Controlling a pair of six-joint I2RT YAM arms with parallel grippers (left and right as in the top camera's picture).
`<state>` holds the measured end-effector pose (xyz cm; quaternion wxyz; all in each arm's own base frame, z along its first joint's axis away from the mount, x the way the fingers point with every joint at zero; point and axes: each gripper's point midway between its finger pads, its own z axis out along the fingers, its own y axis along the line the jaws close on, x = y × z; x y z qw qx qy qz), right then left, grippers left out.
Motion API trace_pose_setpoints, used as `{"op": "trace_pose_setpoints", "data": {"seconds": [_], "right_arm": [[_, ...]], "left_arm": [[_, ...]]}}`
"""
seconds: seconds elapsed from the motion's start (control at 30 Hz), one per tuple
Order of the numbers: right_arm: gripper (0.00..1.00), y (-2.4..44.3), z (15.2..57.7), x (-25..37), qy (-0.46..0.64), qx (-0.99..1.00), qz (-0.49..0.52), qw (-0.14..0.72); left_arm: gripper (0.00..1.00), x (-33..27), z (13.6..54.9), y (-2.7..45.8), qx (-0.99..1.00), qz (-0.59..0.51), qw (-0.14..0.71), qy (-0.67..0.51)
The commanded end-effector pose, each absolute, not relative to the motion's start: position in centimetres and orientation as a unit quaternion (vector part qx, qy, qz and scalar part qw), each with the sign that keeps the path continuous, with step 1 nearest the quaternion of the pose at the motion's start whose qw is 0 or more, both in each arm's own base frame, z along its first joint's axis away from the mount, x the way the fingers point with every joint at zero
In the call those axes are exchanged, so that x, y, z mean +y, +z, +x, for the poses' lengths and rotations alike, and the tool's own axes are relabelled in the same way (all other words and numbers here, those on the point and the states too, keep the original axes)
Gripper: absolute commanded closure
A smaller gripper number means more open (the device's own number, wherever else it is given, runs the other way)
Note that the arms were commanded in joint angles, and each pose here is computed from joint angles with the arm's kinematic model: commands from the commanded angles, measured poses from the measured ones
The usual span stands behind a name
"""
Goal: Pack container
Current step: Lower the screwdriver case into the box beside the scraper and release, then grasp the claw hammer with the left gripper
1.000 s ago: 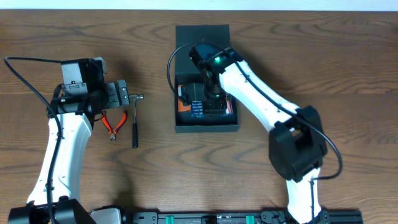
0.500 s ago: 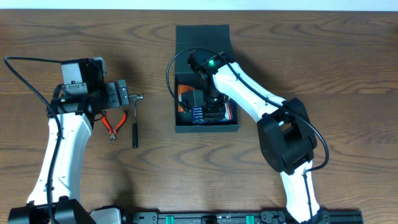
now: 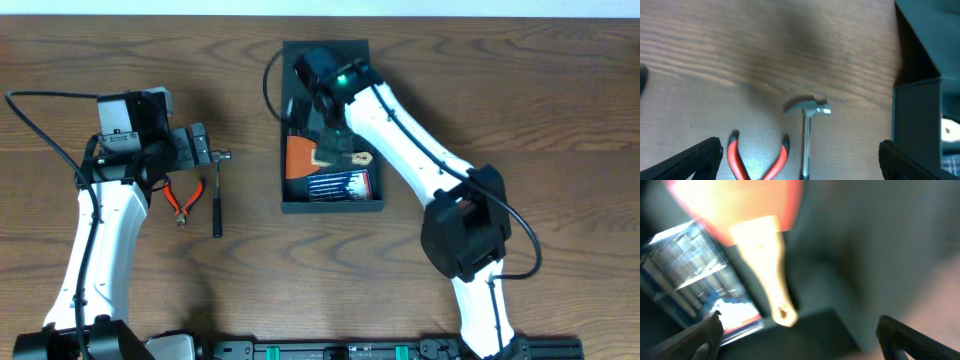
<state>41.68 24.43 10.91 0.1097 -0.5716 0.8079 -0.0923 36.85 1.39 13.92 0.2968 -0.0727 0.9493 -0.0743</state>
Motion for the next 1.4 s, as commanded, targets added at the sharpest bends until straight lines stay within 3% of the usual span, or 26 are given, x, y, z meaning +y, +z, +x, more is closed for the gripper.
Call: {"op": "trace_pose_setpoints", "data": {"seconds": [0.0, 0.2, 0.37, 0.5, 0.63, 0.83, 1.17, 1.37], "right_arm": [[0.01, 18.1, 44.8, 22.0, -0.141, 0.890, -0.378, 0.215], [0.01, 22.8, 48.1, 15.5, -0.110, 0.939, -0.171, 0.278], [0.01, 21.4, 48.5, 9.5, -0.040, 0.970, -0.036, 0.236], [0.01, 20.5, 47.8, 5.8, 0.000, 0.980, 0.032, 0.198], [0.01, 20.1, 47.1, 3.1, 0.009, 0.982, 0.062, 0.176], [0.01, 19.8, 46.3, 1.8, 0.005, 0.985, 0.076, 0.157], [0.01, 19.7, 46.0, 2.0, 0.004, 0.986, 0.073, 0.150], [0.01, 19.6, 45.8, 1.9, 0.004, 0.986, 0.074, 0.147]], "left_arm": [[0.02, -0.6, 37.5, 15.7, 0.947, -0.050, 0.304, -0.088], [0.03, -3.6, 33.9, 12.3, 0.979, 0.006, 0.204, -0.016], [0.03, -4.6, 32.4, 8.1, 0.993, 0.010, 0.119, -0.009], [0.11, -3.8, 32.9, 5.5, 0.996, -0.002, 0.092, -0.004], [0.16, -3.0, 34.2, 3.6, 0.996, -0.016, 0.092, -0.003], [0.39, -2.7, 35.1, 1.1, 0.996, -0.020, 0.083, -0.001], [0.41, -2.8, 36.1, -0.8, 0.996, -0.010, 0.086, 0.000], [0.60, -2.6, 35.6, -2.3, 0.998, -0.007, 0.067, 0.006]]}}
